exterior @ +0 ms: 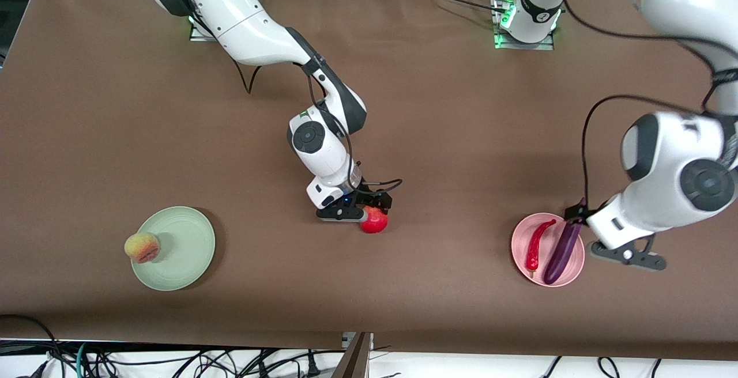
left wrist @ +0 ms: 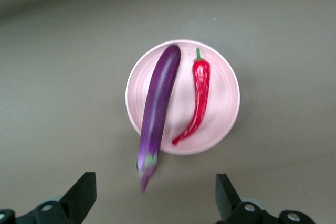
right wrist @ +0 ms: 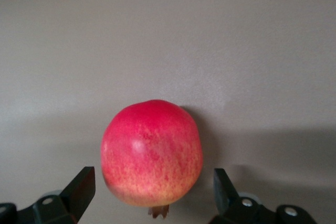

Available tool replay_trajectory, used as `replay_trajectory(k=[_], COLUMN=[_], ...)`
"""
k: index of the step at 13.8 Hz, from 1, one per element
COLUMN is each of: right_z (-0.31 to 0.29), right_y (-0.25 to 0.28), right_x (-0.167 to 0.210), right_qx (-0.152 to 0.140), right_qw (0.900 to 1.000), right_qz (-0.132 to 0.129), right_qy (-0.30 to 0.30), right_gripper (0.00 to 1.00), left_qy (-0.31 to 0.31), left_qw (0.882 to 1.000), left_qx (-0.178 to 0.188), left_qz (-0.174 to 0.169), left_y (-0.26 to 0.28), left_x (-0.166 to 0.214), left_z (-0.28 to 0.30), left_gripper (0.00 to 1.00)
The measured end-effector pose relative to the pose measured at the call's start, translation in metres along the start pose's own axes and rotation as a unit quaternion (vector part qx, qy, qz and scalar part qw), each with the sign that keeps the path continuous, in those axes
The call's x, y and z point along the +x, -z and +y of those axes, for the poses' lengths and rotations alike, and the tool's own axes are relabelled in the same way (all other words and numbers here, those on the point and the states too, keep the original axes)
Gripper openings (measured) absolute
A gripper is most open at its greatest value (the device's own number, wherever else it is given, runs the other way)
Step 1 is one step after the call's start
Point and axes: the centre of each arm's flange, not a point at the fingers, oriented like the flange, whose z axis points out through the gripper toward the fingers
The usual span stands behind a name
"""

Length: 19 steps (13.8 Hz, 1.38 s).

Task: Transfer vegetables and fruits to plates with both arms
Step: 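Grasp the purple eggplant with the left gripper while the right gripper reaches the apple, then place the eggplant on the pink plate while the right gripper carries the apple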

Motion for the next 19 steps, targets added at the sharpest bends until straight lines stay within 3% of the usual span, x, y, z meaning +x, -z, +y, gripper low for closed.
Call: replay_trajectory(k=[2, 4, 8, 10, 13, 15, 19], right_z=[0.003, 0.005, 0.012, 0.020, 0.051, 0.104, 0.259], right_y=[-0.009, -0.013, -0.011, -0.001, 0.053, 0.098, 0.148], right_x=[-0.003, -0.003, 0.005, 0.024, 0.087, 0.139, 0.207], right_qx=[0.001, 0.003, -0.017, -0.042, -0.094, -0.115, -0.138], right_qw=[1.000, 1.000, 0.999, 0.998, 0.993, 0.988, 0.964], right_qz=[0.009, 0.020, 0.035, 0.033, -0.001, -0.024, -0.098], right_qy=[0.003, 0.006, 0.031, 0.033, 0.066, 0.105, 0.207], right_gripper=[1.00, 0.81, 0.81, 0.81, 0.81, 0.81, 0.81], left_qy=[0.006, 0.014, 0.044, 0.084, 0.129, 0.137, 0.128], left_qw=[1.000, 0.999, 0.998, 0.995, 0.991, 0.990, 0.991], left_qx=[-0.007, -0.018, -0.034, -0.043, -0.037, -0.037, -0.039], left_qz=[-0.019, -0.037, -0.036, -0.029, -0.001, 0.006, 0.001], left_y=[0.043, 0.079, 0.134, 0.150, 0.162, 0.159, 0.154], left_x=[-0.024, -0.048, -0.087, -0.111, -0.149, -0.171, -0.186], left_z=[-0.001, -0.003, -0.015, -0.019, -0.025, -0.033, -0.029], left_gripper=[1.00, 1.00, 1.00, 1.00, 1.00, 1.00, 1.00])
